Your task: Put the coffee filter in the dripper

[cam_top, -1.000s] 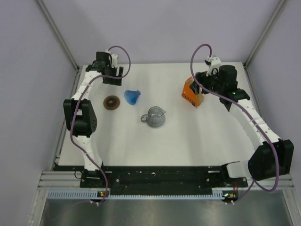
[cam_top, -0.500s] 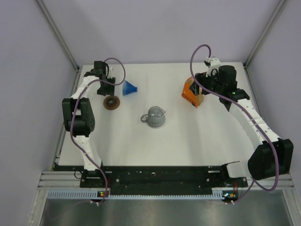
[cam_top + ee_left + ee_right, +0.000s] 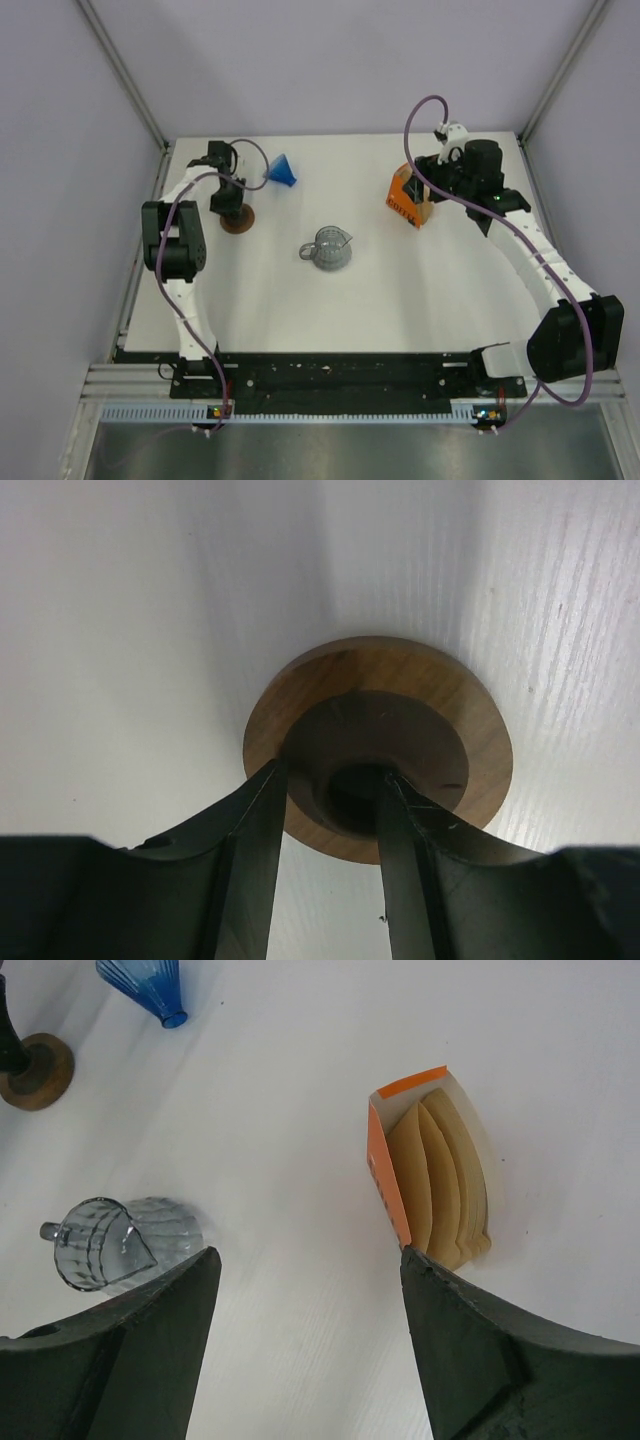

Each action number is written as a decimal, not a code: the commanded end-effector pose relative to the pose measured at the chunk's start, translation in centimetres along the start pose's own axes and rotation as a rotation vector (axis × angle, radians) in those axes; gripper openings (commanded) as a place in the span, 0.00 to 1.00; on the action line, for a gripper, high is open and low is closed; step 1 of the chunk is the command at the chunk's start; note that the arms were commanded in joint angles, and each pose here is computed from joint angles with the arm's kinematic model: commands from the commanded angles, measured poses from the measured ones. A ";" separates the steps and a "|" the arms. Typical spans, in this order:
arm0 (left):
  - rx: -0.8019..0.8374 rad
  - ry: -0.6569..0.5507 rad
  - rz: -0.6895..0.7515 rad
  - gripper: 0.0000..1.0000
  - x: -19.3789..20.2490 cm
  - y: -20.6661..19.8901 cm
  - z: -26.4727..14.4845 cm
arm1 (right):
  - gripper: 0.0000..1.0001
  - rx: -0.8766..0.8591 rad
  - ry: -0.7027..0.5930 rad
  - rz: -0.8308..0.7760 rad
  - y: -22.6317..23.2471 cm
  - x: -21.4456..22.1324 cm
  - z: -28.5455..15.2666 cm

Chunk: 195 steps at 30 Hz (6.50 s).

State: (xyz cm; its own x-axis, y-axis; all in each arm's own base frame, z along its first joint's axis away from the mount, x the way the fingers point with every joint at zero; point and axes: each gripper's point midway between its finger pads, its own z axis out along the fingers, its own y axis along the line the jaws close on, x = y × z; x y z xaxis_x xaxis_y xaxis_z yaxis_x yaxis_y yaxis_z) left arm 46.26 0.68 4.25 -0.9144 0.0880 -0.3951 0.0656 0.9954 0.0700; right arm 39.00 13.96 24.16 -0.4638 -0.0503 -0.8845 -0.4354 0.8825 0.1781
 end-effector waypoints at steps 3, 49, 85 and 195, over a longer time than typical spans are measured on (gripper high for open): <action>-0.064 0.006 0.023 0.34 0.0 1.2 1.9 | 0.73 -0.002 -0.036 -0.028 0.4 -0.9 -0.9; 1.226 -0.259 0.538 0.18 7.4 -20.1 -33.1 | 0.00 -0.910 -0.113 -0.659 30.6 -0.5 -3.9; 0.577 -0.192 0.049 0.87 -0.3 -10.1 -19.1 | 0.00 -0.636 0.676 0.343 16.1 9.2 7.3; 0.289 -0.317 0.085 0.00 -1.6 -8.7 -21.1 | 0.05 -0.138 -0.487 -1.390 32.7 -2.5 5.4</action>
State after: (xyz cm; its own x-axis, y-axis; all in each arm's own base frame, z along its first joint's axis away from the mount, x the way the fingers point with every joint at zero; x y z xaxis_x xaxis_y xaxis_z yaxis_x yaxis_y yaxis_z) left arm 36.77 -10.03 22.81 -0.7533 0.2053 -0.6248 0.3663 0.9200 -0.1394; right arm 31.38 46.51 22.61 0.7203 -0.6777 -0.1477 -0.2769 -0.0857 -0.9571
